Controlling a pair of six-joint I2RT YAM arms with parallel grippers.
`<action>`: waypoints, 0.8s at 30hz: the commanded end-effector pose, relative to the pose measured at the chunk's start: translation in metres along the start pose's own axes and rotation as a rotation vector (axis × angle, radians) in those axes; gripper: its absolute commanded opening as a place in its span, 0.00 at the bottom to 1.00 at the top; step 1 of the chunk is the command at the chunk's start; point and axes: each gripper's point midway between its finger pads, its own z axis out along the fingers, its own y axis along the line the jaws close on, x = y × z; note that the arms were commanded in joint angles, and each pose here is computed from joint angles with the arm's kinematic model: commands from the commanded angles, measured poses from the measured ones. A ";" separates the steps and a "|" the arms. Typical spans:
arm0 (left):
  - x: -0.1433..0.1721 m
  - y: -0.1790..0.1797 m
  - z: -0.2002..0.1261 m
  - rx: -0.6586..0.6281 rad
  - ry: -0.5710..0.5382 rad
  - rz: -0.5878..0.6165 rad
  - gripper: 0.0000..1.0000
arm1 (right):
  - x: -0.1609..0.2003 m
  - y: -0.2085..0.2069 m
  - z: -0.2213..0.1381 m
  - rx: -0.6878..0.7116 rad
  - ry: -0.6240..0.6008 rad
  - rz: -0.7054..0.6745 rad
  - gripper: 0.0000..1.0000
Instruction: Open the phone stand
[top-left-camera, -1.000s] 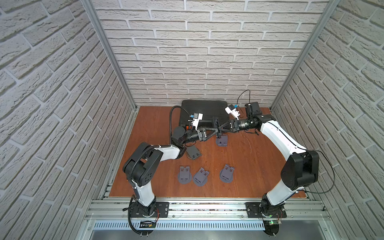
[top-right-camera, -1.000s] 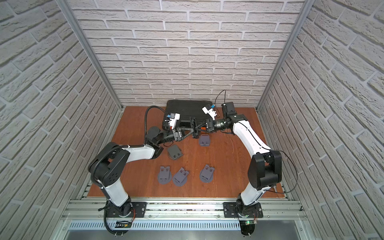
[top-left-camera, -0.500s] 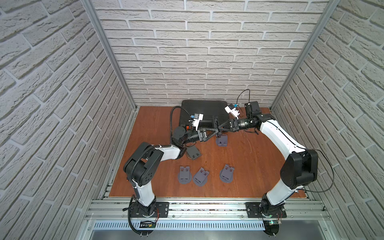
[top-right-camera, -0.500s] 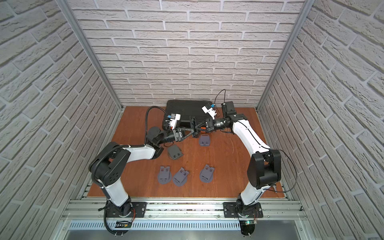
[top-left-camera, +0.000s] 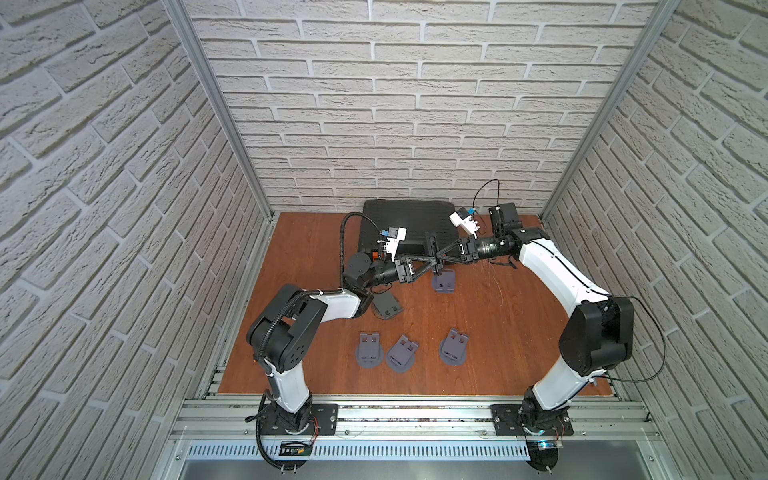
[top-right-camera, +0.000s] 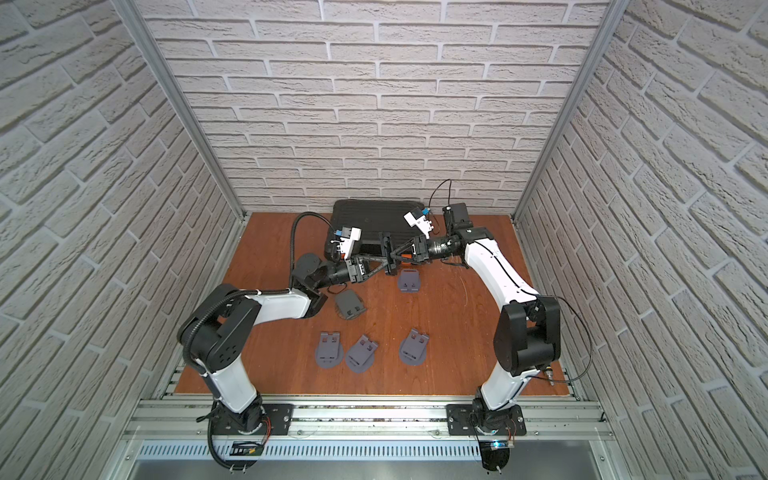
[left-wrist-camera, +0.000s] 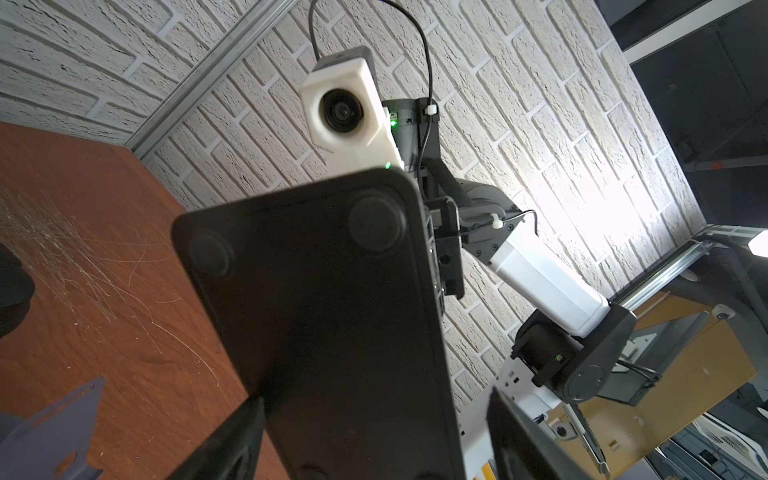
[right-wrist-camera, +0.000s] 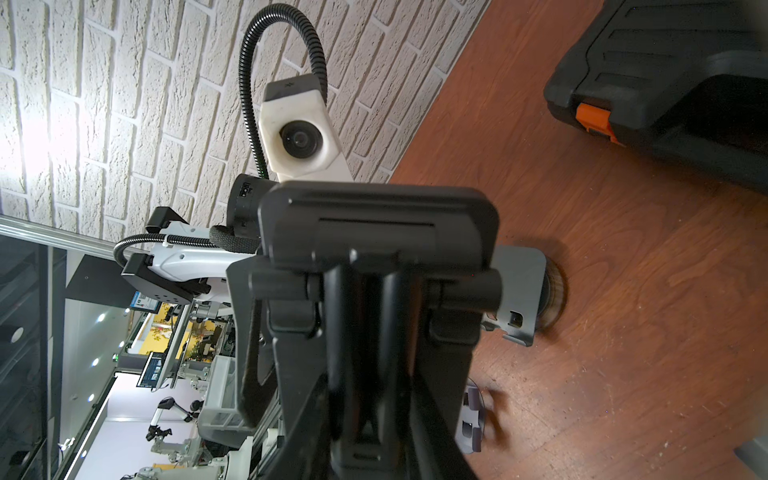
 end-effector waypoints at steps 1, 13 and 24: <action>-0.004 -0.022 0.003 0.073 -0.002 0.093 0.84 | -0.008 0.017 0.001 -0.085 -0.004 -0.095 0.07; -0.007 -0.027 0.004 0.084 -0.004 0.096 0.84 | -0.006 0.020 0.003 -0.149 0.007 -0.127 0.07; -0.006 -0.028 0.002 0.082 -0.004 0.094 0.81 | -0.007 0.020 0.003 -0.150 0.008 -0.136 0.07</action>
